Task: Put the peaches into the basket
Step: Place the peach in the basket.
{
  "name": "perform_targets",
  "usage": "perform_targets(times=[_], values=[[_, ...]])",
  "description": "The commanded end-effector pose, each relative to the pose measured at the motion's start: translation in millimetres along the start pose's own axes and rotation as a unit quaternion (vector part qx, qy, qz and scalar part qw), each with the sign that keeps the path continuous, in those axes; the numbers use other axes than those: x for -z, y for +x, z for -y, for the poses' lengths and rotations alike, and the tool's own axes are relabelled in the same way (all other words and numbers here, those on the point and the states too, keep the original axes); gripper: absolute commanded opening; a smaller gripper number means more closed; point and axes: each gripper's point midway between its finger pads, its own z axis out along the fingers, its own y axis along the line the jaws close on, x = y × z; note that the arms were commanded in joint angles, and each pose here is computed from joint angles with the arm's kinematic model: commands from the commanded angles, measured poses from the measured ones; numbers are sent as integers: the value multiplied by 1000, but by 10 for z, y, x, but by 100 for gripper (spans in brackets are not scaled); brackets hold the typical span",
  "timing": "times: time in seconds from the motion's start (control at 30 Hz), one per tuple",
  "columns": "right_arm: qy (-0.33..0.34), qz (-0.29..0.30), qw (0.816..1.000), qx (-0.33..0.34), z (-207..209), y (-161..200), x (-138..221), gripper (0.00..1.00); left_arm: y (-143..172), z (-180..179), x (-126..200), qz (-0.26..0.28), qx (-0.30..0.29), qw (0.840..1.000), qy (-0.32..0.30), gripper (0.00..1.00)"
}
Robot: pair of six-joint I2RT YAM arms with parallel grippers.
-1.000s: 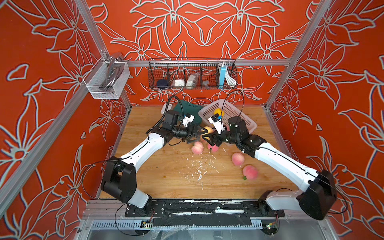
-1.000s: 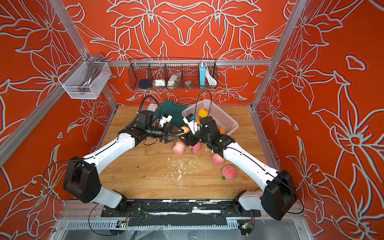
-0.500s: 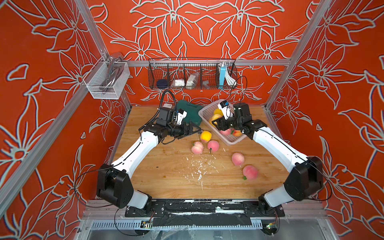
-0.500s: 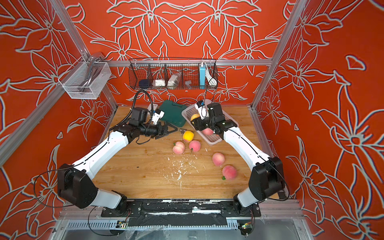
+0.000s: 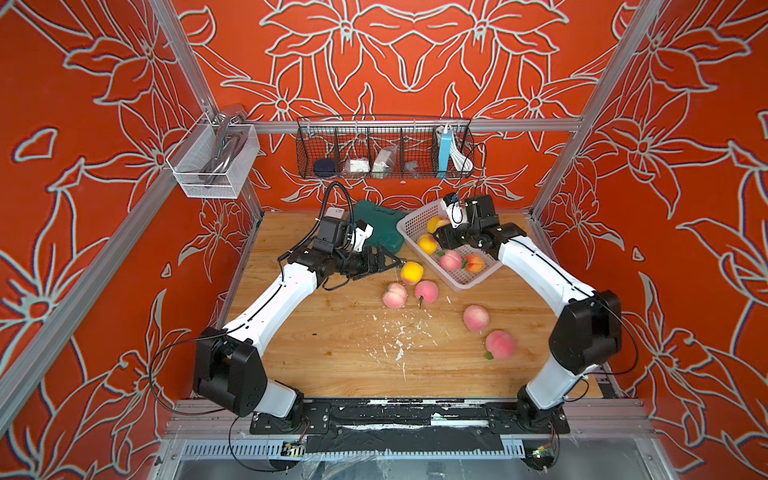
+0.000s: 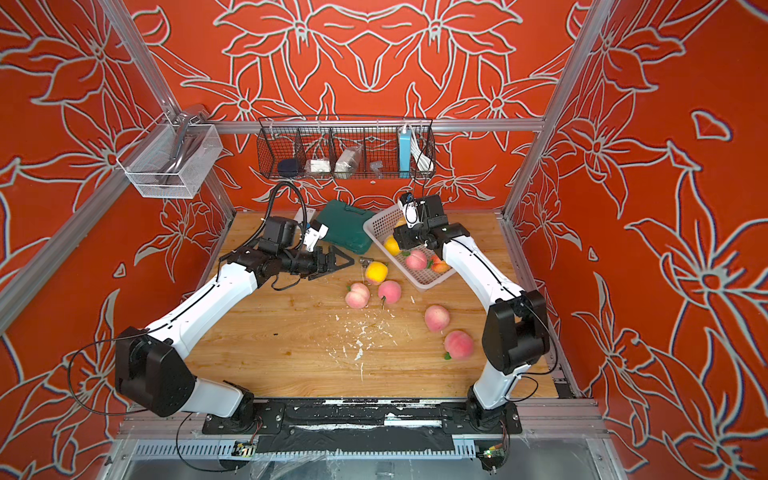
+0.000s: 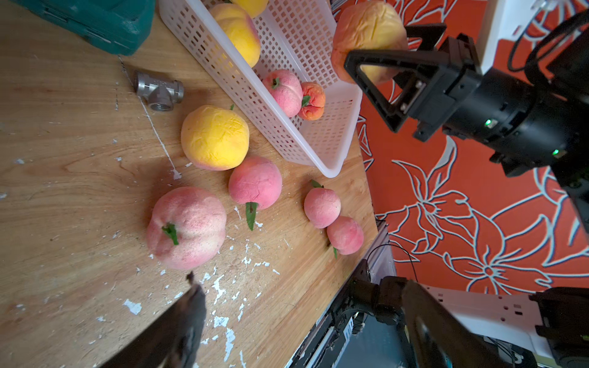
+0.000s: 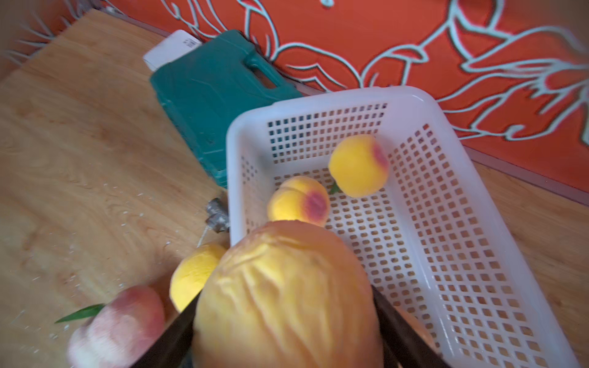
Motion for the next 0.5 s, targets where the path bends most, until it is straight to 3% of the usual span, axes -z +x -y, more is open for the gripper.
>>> perform_targets(times=[0.0, 0.2, 0.47], values=[[-6, 21, 1000, 5, -35, -172, -12, 94, 73, 191, 0, -10, -20, 999, 28, 63], [-13, 20, 1000, 7, -66, -160, -17, 90, 93, 202, -35, -14, -19, 999, 31, 63], [-17, 21, 1000, 11, -86, -177, -3, 77, 96, 231, -31, -14, -21, 999, 33, 64]])
